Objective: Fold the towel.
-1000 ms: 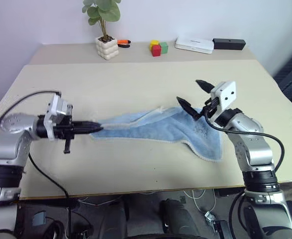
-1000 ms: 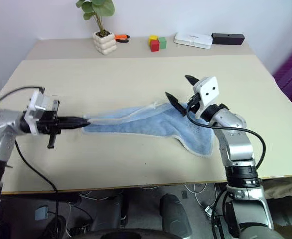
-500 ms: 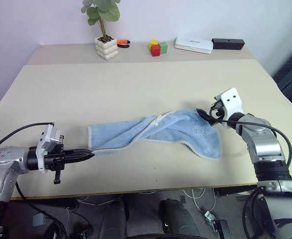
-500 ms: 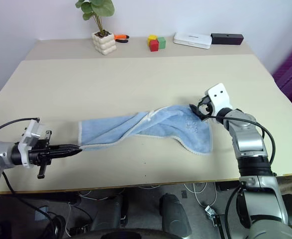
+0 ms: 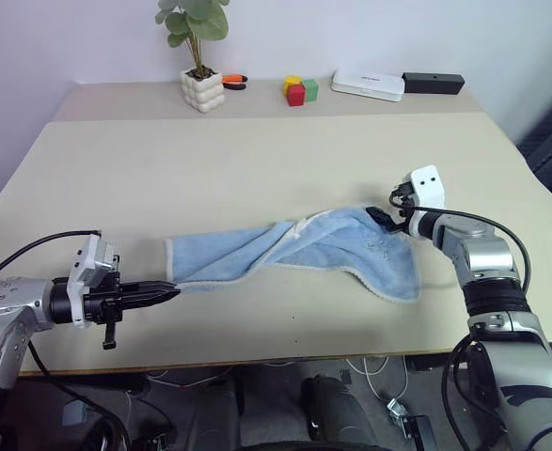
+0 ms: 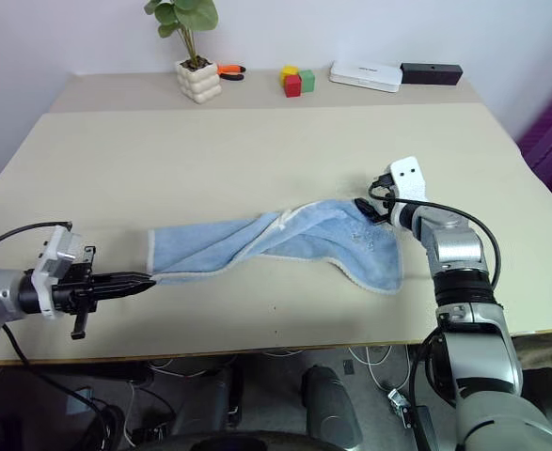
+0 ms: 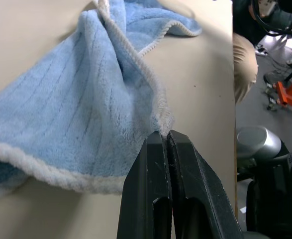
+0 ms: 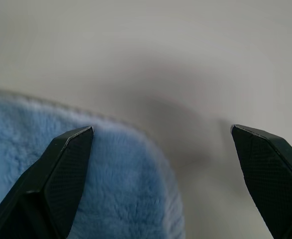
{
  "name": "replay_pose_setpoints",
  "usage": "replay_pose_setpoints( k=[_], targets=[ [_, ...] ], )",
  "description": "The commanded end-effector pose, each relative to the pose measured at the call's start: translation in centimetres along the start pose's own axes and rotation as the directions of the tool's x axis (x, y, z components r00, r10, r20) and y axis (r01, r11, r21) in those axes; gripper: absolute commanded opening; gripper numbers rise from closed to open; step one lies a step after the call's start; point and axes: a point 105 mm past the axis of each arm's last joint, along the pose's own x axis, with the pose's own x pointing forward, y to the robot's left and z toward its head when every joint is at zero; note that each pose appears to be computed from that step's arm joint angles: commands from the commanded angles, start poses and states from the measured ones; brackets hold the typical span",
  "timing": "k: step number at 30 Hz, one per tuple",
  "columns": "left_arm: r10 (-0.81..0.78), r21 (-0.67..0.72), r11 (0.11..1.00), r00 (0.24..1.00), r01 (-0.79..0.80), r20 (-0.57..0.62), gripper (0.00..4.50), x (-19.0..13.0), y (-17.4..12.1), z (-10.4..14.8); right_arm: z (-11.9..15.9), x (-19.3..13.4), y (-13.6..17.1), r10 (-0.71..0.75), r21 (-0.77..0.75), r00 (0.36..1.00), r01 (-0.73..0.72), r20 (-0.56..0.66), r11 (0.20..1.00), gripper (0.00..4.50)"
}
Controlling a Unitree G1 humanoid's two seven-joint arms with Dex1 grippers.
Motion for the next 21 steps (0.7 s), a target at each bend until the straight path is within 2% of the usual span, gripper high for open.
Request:
replay_pose_setpoints(
  k=[1,3,4,6,13,14,18,21],
  targets=[
    [0.000,0.031,1.000,1.000,-0.001,0.031,0.02,0.0,-0.2,1.0,-0.1,-0.4,-0.3,0.010,-0.042,0.999,-0.012,-0.034,0.999,4.50],
    [0.002,0.034,0.999,0.999,-0.003,0.033,0.02,0.1,-0.2,1.1,-0.8,-0.3,0.1,0.031,-0.035,0.998,-0.033,-0.059,0.999,4.50],
    [0.003,0.036,0.999,0.999,-0.004,0.034,0.00,0.1,-0.2,1.1,-1.0,-0.3,0.1,0.036,-0.020,0.997,-0.038,-0.067,0.999,4.11],
    [0.004,0.038,0.999,0.999,-0.005,0.033,0.00,0.1,-0.1,1.2,-1.4,-0.2,0.3,0.050,0.000,0.995,-0.050,-0.089,0.999,3.68],
    [0.005,0.044,0.999,0.999,-0.006,0.033,0.00,0.1,0.0,1.4,-1.8,-0.1,1.6,0.112,0.059,0.986,-0.105,-0.121,0.993,0.17],
    [0.006,0.045,0.999,0.999,-0.007,0.033,0.00,0.1,0.0,1.4,-1.7,-0.1,1.6,0.112,0.063,0.986,-0.105,-0.122,0.993,0.03],
    [0.010,0.049,0.999,1.000,-0.012,0.028,0.00,0.1,0.1,1.4,-1.4,0.0,1.6,0.105,0.057,0.988,-0.099,-0.114,0.993,0.03],
    [0.033,0.066,0.997,0.999,-0.035,0.036,0.00,0.2,0.4,1.6,0.2,0.1,1.1,0.076,0.034,0.996,-0.075,-0.035,0.997,0.03]
  ],
)
